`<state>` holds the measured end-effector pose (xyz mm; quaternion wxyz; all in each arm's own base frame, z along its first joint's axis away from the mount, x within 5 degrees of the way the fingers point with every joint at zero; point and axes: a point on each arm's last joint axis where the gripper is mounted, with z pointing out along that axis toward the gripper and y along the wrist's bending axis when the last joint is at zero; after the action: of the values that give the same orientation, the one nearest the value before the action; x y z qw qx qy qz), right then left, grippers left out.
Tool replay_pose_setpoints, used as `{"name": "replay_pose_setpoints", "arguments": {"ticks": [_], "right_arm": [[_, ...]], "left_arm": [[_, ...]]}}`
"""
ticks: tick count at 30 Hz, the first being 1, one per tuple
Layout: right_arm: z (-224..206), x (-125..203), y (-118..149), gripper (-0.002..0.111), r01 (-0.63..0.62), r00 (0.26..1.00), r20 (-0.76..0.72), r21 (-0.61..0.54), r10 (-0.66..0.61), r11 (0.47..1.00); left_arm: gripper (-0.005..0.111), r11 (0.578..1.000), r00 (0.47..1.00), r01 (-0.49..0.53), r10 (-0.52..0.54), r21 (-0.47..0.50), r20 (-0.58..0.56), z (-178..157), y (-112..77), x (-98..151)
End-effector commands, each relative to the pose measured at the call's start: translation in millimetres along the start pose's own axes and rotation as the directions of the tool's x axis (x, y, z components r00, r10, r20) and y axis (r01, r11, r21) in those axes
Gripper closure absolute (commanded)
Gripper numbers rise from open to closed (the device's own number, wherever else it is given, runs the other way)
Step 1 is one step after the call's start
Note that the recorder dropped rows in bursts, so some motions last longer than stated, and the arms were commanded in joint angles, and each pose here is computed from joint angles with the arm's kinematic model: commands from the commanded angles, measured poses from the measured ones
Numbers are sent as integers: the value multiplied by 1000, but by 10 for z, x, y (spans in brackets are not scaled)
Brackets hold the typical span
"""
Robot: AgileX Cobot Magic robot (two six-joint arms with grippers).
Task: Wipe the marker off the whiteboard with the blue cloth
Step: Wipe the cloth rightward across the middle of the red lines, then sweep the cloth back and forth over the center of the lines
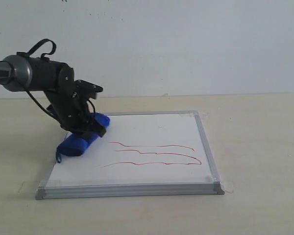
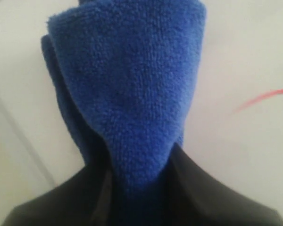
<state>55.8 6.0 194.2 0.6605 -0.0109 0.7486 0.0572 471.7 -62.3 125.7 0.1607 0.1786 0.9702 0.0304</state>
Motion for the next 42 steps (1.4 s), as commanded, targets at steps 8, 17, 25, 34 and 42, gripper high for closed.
{"name": "replay_pose_setpoints", "arguments": {"ticks": [8,17,25,34,42], "right_arm": [[-3,-9,-1,108,6,1000,10,2,-6,1000],[-3,-9,-1,108,6,1000,10,2,-6,1000],[-3,-9,-1,108,6,1000,10,2,-6,1000],[-3,-9,-1,108,6,1000,10,2,-6,1000],[-3,-9,-1,108,6,1000,10,2,-6,1000]], "left_arm": [[103,985,985,-174,174,-15,-8,96,-527,-48],[103,926,934,-358,354,119,54,5,-1410,-88],[103,996,999,-53,52,-75,-15,96,-445,-40],[103,992,989,87,-96,-90,-109,122,47,144],[103,984,990,-141,141,110,8,41,-1125,-78]]}}
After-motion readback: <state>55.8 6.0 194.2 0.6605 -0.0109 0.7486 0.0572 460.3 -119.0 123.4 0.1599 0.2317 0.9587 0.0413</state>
